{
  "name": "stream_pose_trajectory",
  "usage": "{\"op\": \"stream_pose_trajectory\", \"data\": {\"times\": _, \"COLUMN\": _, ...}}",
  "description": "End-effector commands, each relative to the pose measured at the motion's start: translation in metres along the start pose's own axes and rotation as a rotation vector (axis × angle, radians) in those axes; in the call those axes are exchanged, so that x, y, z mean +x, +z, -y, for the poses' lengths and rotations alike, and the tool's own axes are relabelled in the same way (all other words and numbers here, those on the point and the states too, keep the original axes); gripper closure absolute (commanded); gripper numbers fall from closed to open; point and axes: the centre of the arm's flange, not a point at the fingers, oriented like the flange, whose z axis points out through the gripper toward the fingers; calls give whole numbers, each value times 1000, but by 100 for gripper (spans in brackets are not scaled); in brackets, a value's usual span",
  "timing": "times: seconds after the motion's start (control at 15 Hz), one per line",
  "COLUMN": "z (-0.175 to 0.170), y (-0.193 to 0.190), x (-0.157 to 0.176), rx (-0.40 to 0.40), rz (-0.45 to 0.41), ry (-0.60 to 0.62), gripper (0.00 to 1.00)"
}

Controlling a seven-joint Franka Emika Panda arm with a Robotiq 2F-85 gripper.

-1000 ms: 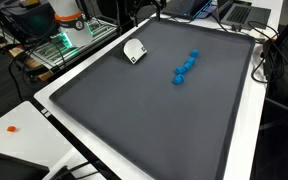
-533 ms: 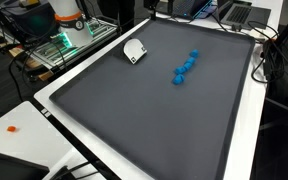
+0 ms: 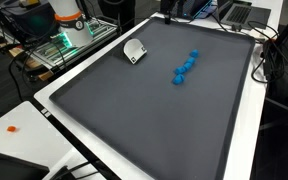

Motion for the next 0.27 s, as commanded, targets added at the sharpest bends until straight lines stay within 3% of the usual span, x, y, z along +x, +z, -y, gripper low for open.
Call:
{"op": "stream_pose_trajectory", "data": {"times": 0.0, "z": 2, "y": 1, "x": 2, "rx": 1, "rz": 1, "ry": -7, "gripper": 0}}
{"op": "stream_pose_trajectory", "data": {"times": 0.2, "z": 4, "y": 3, "x": 6, "rx": 2, "rz": 1, "ry": -12, "gripper": 0}}
